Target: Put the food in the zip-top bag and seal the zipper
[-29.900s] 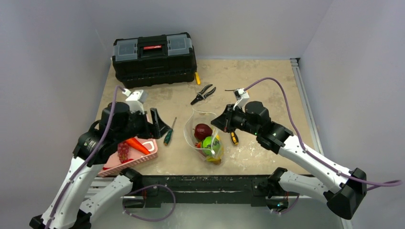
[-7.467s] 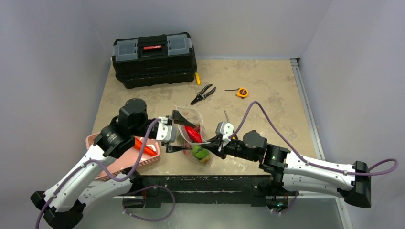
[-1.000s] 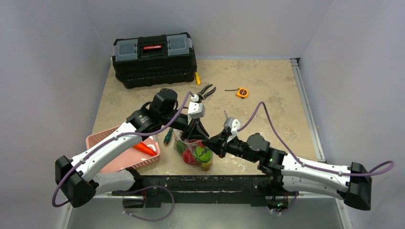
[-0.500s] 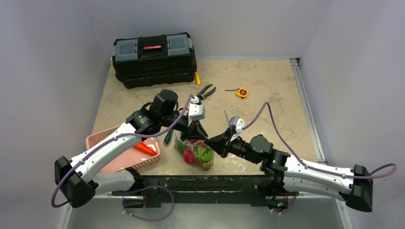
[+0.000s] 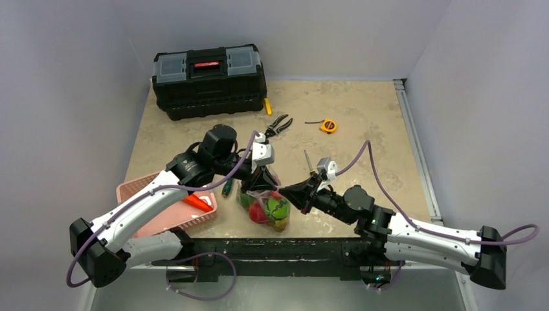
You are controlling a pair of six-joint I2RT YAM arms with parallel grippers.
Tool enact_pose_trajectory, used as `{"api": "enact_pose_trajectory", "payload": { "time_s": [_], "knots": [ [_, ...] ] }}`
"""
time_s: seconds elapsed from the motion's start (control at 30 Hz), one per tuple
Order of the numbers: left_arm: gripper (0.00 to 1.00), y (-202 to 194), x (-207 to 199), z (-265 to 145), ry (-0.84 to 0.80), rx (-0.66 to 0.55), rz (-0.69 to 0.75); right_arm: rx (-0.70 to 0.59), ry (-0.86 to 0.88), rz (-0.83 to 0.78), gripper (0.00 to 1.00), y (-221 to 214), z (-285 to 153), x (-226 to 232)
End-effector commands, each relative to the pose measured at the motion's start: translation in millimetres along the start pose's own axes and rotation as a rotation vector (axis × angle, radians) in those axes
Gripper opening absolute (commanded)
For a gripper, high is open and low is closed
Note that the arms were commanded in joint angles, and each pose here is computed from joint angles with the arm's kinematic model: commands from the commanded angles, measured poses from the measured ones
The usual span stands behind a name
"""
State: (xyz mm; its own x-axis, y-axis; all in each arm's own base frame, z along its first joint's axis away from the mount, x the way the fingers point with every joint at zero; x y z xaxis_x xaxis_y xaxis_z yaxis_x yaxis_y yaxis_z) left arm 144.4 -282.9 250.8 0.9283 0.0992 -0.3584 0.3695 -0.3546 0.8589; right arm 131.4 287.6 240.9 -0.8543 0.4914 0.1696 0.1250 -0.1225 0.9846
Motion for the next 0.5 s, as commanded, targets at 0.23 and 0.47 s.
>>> {"api": "enact_pose_trajectory", "payload": {
  "time_s": [0.23,0.47],
  "knots": [
    [0.0,-21,13,-12,0.09,0.069,-0.027,-0.125,0.016,0.005,0.0,41,-4,5],
    [0.0,-2,1,-8,0.019,-0.002,-0.044,-0.072,0.115,-0.045,0.14,34,3,22]
  ]
}}
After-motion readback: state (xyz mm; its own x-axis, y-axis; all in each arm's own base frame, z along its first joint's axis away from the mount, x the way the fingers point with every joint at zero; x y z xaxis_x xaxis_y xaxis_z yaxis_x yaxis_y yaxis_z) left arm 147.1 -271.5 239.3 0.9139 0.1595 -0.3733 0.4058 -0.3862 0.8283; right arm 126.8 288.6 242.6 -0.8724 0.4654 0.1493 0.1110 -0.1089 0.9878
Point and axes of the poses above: each gripper's point midway between its finger pads, its own z axis out along the fingers, its own x axis along the line the jaws close on, y = z × x, the point moved 1 cm from there along -z, back along the fingers, and after that the axes turned 12 degrees about -z, right-handed, at the moved point
